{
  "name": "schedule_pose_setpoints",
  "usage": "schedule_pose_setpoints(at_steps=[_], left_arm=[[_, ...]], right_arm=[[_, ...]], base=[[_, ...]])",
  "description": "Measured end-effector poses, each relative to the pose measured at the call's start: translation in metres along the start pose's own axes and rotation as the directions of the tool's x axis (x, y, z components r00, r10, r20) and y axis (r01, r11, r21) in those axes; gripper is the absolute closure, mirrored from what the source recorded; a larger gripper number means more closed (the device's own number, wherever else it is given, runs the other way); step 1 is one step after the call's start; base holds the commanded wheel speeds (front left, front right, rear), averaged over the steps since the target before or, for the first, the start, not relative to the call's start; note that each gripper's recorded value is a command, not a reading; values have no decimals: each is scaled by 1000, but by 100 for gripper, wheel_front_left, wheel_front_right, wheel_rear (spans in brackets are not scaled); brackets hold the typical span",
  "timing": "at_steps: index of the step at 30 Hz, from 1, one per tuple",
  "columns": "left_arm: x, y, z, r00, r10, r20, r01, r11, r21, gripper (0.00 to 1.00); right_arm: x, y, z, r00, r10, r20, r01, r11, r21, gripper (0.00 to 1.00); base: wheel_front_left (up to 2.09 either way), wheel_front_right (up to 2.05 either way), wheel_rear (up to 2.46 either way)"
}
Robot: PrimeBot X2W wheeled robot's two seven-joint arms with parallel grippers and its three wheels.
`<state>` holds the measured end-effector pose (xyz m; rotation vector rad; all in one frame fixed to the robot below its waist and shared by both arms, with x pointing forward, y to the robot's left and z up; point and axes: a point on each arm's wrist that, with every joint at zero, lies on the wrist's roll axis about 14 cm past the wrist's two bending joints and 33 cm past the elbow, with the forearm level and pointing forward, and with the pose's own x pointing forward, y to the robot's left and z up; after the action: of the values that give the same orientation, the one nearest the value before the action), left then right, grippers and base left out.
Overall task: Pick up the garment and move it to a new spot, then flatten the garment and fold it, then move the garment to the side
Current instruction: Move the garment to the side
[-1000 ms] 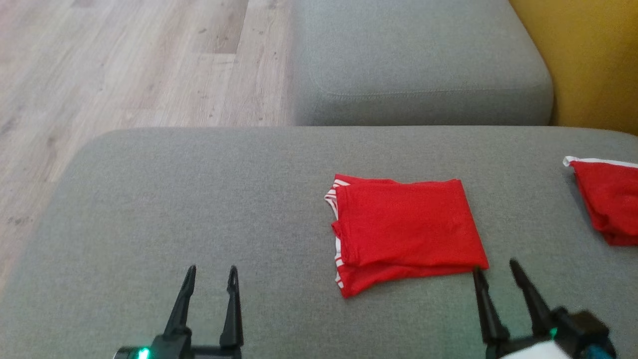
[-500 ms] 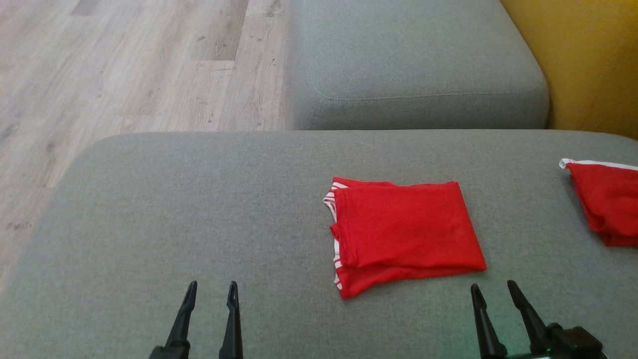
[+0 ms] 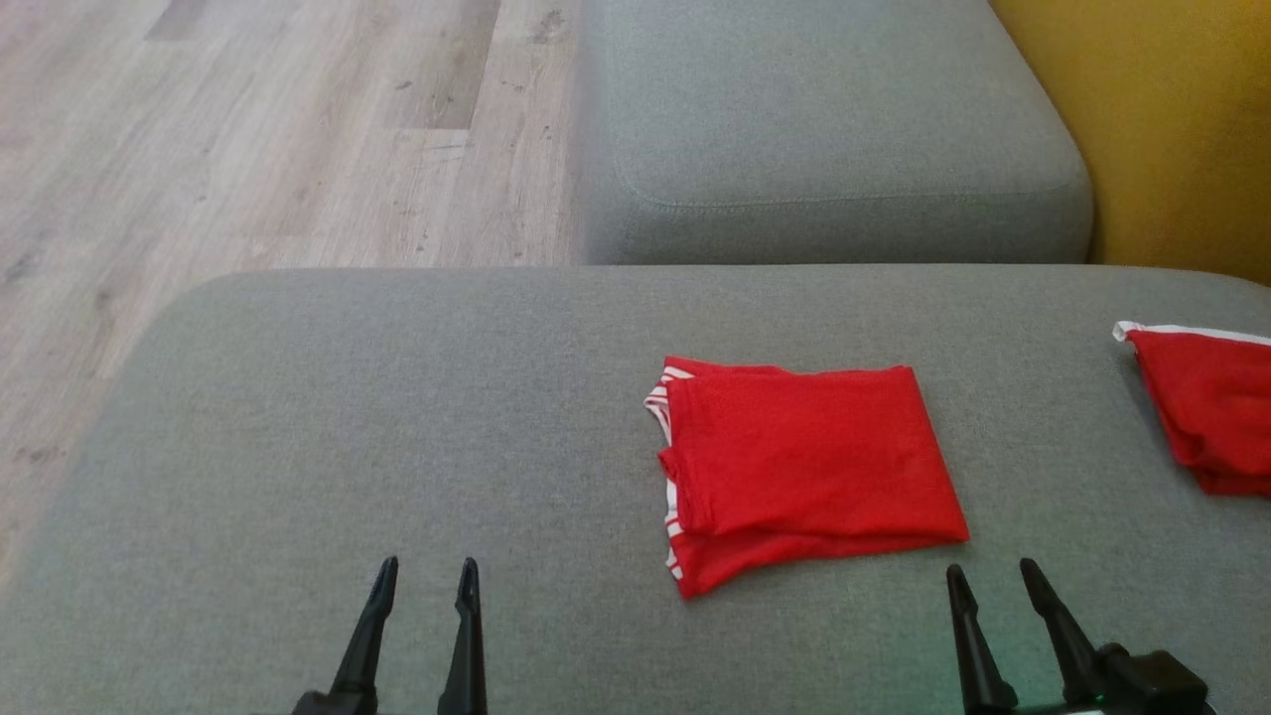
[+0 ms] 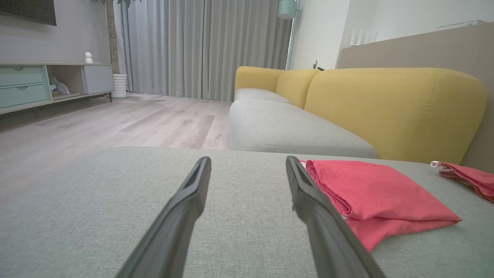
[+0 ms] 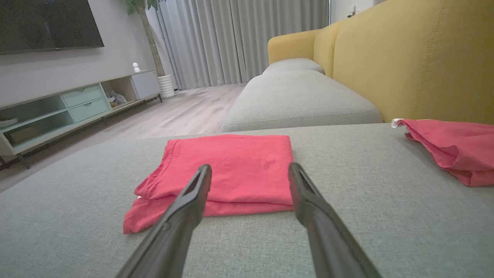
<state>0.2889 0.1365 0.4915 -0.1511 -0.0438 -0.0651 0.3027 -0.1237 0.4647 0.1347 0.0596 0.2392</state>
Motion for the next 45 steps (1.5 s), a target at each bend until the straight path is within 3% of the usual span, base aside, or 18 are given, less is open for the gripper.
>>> schedule_pose_setpoints(at_steps=[13, 19, 25, 32, 37, 38, 40, 45], left_arm=[[8, -6, 1, 1000, -24, -5, 24, 1000, -11, 0], [22, -16, 6, 998, -64, 3, 64, 998, 6, 0], [30, -15, 7, 999, -45, 6, 45, 999, 7, 0], [43, -18, 9, 999, -49, 10, 49, 999, -3, 0], [51, -17, 7, 999, -41, 3, 41, 999, -1, 0], [53, -15, 8, 999, -32, 6, 32, 999, 2, 0], [56, -13, 10, 1000, -25, 12, 25, 1000, 4, 0], [61, -13, 9, 1000, -24, 12, 24, 1000, 19, 0]], right_arm=[[6, -15, -12, 998, -43, -45, 43, 999, -5, 0], [51, -27, -11, 998, -22, -62, 22, 1000, -3, 0], [82, -34, -27, 983, 0, -183, 0, 1000, 0, 0], [122, -59, -42, 940, -29, -339, 23, 1000, -21, 0], [132, -62, -70, 878, -34, -478, 33, 999, -12, 0], [132, -61, -77, 863, -32, -505, 34, 999, -5, 13], [134, -57, -84, 847, -20, -531, 25, 1000, 3, 100], [142, -60, -82, 860, -16, -510, 6, 1000, -21, 100]], base=[[0, 0, 0], [0, 0, 0], [0, 0, 0], [0, 0, 0], [0, 0, 0], [0, 0, 0], [0, 0, 0], [0, 0, 0]])
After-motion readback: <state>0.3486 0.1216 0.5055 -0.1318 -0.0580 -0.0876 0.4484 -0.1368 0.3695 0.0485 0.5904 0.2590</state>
